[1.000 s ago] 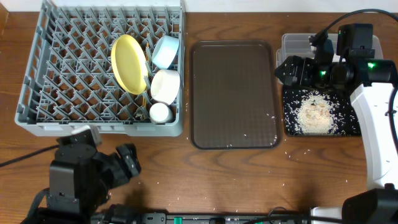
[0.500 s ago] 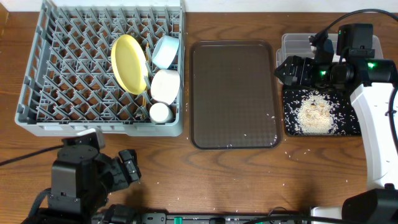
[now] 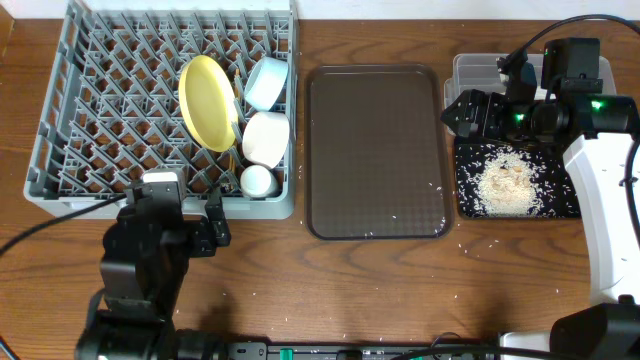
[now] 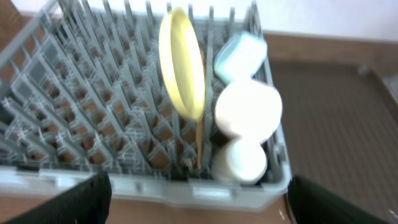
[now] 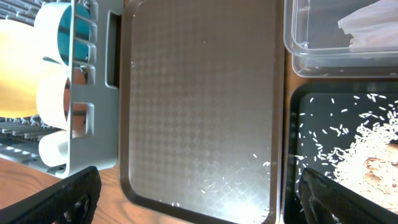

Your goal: Sort waste into correct bins and load items into the dishwasher

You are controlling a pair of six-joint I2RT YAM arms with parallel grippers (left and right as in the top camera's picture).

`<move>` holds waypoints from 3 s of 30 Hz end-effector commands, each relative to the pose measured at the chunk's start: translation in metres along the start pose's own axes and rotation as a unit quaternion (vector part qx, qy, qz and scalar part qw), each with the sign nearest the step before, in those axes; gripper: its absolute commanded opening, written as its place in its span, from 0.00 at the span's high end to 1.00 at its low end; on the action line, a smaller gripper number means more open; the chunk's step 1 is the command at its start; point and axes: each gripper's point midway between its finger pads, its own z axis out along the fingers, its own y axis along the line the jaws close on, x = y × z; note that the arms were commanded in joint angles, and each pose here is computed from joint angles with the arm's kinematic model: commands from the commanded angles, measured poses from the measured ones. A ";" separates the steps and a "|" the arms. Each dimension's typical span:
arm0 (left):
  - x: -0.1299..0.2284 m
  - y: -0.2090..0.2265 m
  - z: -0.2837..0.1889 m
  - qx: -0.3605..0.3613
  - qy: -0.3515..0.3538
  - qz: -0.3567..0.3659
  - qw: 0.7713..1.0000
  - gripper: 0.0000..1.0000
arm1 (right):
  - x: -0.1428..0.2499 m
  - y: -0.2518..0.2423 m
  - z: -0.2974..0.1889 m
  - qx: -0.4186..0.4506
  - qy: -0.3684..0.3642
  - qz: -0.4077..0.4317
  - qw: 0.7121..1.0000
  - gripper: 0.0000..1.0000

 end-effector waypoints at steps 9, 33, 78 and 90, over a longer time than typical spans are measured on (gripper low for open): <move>0.018 0.032 0.015 -0.051 -0.157 0.017 0.986 0.08 | -0.001 0.006 -0.006 -0.006 -0.008 -0.009 1.000 0.01; 0.091 0.045 0.060 -0.069 -0.188 0.066 0.978 0.07 | -0.001 0.006 -0.006 -0.006 -0.008 -0.009 1.000 0.01; 0.102 0.044 0.066 -0.064 -0.161 0.065 0.983 0.07 | -0.029 0.022 -0.006 0.032 -0.224 -0.265 0.938 0.01; 0.102 0.044 0.066 -0.064 -0.161 0.065 0.983 0.07 | 0.089 -0.020 -0.010 0.080 -0.353 -0.322 0.875 0.01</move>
